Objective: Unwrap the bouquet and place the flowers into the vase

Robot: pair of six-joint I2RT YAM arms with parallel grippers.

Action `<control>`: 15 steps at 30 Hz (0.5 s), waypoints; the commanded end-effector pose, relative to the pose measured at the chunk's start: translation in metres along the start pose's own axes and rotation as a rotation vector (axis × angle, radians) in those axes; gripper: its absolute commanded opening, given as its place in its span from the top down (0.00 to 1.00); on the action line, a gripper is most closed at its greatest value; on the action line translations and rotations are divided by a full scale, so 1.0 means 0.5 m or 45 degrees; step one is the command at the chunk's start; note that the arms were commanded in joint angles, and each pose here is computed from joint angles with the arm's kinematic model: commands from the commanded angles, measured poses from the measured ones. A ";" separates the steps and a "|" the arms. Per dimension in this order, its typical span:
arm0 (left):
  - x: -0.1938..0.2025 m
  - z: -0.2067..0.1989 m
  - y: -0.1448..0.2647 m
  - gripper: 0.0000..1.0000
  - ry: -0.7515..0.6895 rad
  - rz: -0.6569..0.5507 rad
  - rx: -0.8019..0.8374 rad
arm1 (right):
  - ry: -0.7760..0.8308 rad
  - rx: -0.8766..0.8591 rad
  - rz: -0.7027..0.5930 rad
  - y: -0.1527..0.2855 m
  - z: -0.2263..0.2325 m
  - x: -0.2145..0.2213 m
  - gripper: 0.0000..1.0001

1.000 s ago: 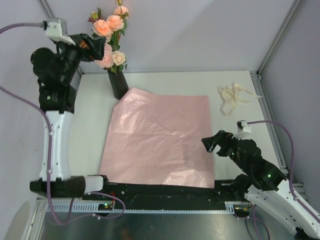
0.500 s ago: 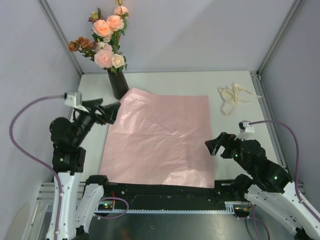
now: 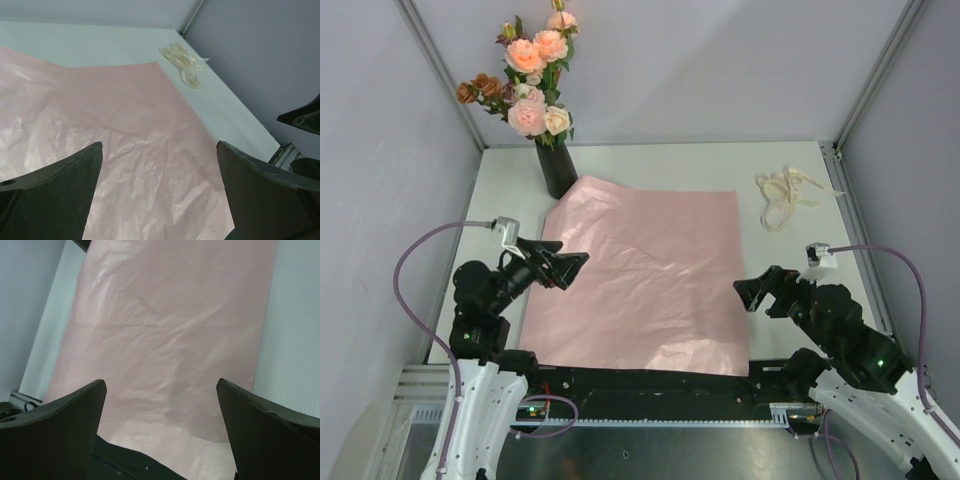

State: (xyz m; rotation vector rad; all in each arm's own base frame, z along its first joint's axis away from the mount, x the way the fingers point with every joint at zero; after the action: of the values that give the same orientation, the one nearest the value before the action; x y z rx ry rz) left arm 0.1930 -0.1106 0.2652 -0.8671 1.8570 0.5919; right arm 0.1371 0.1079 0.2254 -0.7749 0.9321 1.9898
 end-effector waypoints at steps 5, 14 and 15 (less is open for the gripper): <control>-0.021 -0.027 0.007 0.00 -0.062 -0.055 0.082 | -0.042 -0.136 -0.168 0.028 0.059 -0.083 0.01; -0.020 -0.029 0.008 0.00 -0.057 -0.053 0.088 | -0.041 -0.143 -0.177 0.033 0.061 -0.088 0.01; -0.020 -0.029 0.008 0.00 -0.057 -0.053 0.086 | -0.041 -0.145 -0.179 0.033 0.062 -0.089 0.01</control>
State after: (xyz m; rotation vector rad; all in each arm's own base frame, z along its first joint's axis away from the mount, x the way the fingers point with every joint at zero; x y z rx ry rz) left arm 0.1888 -0.1123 0.2707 -0.8564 1.8334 0.5606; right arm 0.1391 0.1100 0.2587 -0.8092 0.8045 1.9674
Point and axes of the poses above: each gripper's point midway between its finger pads, its own y axis back along the fingers, its own z axis along the line the jaws close on, x = y × z, the point moved 3 cm from there along y, back along the fingers, and after that the axes turned 2 degrees about -y, right-handed, at the moved point
